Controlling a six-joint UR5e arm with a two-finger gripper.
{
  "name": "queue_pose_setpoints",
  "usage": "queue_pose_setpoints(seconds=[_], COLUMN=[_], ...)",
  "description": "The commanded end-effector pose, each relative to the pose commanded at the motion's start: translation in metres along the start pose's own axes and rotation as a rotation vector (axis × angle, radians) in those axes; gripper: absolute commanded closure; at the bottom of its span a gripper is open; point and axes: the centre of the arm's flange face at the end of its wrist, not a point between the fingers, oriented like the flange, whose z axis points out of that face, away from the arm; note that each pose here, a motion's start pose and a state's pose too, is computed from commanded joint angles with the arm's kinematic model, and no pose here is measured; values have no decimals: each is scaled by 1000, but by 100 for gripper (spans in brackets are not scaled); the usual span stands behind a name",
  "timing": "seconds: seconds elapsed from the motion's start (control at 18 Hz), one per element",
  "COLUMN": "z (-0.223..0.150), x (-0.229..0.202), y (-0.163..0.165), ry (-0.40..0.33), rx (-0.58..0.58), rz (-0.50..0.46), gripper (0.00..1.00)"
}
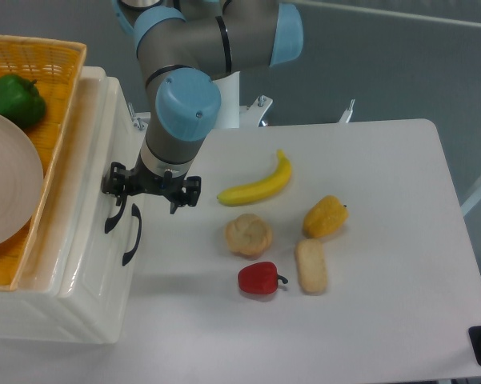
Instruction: Slide open the top white drawer
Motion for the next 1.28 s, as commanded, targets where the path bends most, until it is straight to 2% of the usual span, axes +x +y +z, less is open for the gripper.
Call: queue_pose_setpoints(seconds=[1.28], z=[1], x=[0], y=[3], ry=[-22], rx=[-24], rz=[-2], gripper=[0])
